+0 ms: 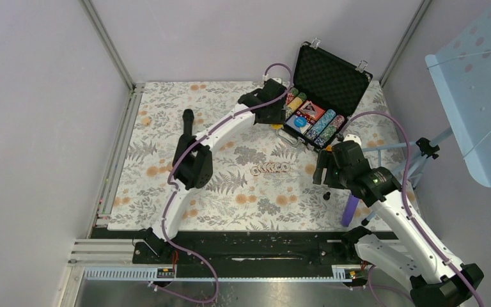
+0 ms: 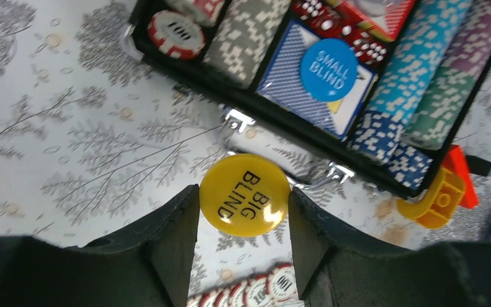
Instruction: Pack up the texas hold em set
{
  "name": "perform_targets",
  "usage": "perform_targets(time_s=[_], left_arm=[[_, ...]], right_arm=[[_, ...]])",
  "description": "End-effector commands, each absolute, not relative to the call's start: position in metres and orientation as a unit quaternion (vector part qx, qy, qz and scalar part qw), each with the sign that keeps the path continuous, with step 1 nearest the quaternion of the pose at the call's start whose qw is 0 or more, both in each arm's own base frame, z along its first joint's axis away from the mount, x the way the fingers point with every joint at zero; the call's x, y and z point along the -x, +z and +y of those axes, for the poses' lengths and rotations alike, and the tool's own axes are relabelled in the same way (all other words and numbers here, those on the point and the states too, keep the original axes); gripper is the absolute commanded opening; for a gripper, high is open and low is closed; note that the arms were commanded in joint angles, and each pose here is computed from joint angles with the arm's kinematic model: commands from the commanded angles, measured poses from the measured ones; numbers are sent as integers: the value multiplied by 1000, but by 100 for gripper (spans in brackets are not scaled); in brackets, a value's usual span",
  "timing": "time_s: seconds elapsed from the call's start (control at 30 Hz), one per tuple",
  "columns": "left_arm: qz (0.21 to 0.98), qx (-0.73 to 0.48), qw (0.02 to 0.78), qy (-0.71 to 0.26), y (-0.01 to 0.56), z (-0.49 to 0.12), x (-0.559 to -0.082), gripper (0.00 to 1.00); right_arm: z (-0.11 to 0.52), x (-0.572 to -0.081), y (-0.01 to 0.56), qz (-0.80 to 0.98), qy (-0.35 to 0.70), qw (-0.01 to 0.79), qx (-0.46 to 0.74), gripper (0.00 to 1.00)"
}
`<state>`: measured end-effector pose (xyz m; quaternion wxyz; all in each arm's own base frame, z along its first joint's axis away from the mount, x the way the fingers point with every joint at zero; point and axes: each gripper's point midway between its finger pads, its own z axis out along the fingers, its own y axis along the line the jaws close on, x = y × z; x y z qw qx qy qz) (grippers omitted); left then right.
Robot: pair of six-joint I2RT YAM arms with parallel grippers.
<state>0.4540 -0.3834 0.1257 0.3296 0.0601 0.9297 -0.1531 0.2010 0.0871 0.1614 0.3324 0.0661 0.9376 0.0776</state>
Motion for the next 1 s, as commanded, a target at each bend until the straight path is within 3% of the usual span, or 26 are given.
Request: perform_targets(time_s=[0.0,0.4,0.7,0.97], left_arm=[[900,-67,357,-240,157,-423,-467,40],[822,21,358,-441,159,-508,-507,38],[806,75,392,-438,158,-502,-531,38],[805,67,405,-428,164,-496,-532,56]], right_arm=[[81,-202,170,934,68,344,-70,82],[77,-194,167,937,67,336,-73,82],[74,-189,170,935,69,341,-70,82],[78,-191,168,936,74,336,-69,82]])
